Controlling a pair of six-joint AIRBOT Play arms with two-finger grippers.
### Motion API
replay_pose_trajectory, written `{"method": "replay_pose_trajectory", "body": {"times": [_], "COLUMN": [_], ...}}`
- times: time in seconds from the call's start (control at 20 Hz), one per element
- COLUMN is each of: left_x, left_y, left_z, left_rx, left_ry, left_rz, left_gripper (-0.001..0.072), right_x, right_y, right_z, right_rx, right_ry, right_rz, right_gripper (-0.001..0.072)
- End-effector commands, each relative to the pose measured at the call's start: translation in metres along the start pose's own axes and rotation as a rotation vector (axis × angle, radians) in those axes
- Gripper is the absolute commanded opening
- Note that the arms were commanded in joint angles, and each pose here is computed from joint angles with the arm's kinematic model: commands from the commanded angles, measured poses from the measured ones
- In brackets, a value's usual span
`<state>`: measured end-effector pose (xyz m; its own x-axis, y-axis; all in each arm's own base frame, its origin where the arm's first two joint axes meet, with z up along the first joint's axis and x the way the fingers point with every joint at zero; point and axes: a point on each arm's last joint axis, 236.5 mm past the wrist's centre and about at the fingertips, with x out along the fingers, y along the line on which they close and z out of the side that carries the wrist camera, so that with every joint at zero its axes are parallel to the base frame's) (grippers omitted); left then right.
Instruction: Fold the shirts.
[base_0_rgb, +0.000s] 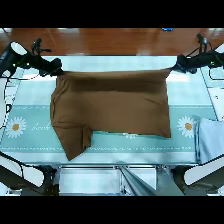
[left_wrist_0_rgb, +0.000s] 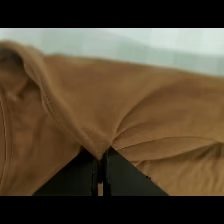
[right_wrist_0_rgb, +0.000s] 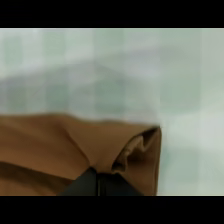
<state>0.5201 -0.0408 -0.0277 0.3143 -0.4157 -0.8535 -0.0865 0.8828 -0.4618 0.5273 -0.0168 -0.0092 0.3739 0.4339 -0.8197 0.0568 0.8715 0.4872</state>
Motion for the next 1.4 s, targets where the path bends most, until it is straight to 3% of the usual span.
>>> {"method": "replay_pose_trajectory", "body": {"times": [0.0, 0.2, 0.75, 0.8, 0.85, 0.9, 1.05, 1.2, 1.35], "left_x": [0.0, 0.009, 0.006, 0.005, 0.0, -0.007, -0.043, -0.074, -0.091], "left_y": [0.011, 0.026, 0.042, 0.04, 0.036, 0.034, 0.039, 0.042, 0.102], "left_z": [-0.047, -0.071, -0.084, -0.089, -0.101, -0.113, -0.132, -0.12, -0.17], "left_rx": [0.025, 0.006, 0.012, 0.008, 0.009, 0.005, -0.033, -0.094, -0.209], "left_ry": [0.188, 0.258, 0.32, 0.342, 0.396, 0.455, 0.536, 0.308, 0.156], "left_rz": [-0.026, -0.022, -0.015, -0.018, -0.029, -0.037, -0.043, -0.058, 0.088], "left_gripper": [0.0025, 0.0025, 0.0026, 0.0065, 0.0345, 0.0507, 0.0509, 0.0508, 0.0508], "right_x": [0.0, 0.016, 0.024, 0.028, 0.029, 0.028, -0.005, -0.054, -0.076], "right_y": [-0.019, -0.027, -0.026, -0.027, -0.027, -0.024, -0.024, -0.036, -0.05], "right_z": [-0.066, -0.1, -0.107, -0.105, -0.103, -0.102, -0.098, -0.104, -0.143], "right_rx": [0.011, 0.059, 0.049, 0.057, 0.074, 0.087, 0.14, 0.189, 0.262], "right_ry": [0.261, 0.354, 0.383, 0.374, 0.363, 0.358, 0.338, 0.246, 0.082], "right_rz": [-0.045, -0.037, -0.046, -0.052, -0.056, -0.051, -0.063, -0.14, -0.191], "right_gripper": [0.0019, 0.0019, 0.002, 0.0104, 0.0323, 0.0415, 0.0417, 0.0417, 0.0417]}}
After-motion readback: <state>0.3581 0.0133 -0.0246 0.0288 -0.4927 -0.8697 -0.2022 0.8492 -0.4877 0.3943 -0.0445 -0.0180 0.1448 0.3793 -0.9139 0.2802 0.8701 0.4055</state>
